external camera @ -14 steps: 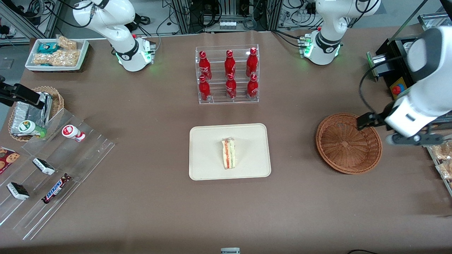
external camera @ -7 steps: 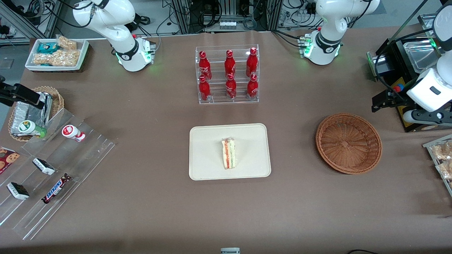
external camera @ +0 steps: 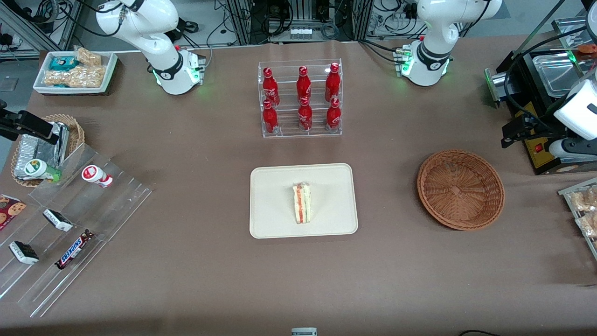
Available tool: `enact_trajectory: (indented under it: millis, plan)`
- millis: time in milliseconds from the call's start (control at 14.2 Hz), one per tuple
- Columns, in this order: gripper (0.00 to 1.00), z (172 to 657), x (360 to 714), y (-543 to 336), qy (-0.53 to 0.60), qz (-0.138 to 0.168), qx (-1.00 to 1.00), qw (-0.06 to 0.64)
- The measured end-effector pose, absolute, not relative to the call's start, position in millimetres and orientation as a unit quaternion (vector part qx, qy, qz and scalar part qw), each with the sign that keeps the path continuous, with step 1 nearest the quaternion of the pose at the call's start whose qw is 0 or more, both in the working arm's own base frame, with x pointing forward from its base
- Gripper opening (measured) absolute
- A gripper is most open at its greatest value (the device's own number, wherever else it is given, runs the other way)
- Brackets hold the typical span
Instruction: Place sandwich from basket to tray
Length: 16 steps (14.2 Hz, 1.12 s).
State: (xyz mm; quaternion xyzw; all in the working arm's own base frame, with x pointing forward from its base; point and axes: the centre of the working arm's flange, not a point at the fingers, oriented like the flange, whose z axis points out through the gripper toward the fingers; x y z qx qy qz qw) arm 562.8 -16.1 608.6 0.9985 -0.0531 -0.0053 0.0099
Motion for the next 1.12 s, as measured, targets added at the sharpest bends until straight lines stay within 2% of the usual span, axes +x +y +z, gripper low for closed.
enact_trajectory:
  millis: [351,632,1123]
  plan:
    - [1.00,606.6,561.6,-22.6,-0.059,-0.010,0.998,0.010]
    - [1.00,608.9,554.6,-25.6,-0.062,-0.027,0.998,0.010]
    - [1.00,614.2,550.1,-37.5,-0.073,-0.025,0.997,0.010]
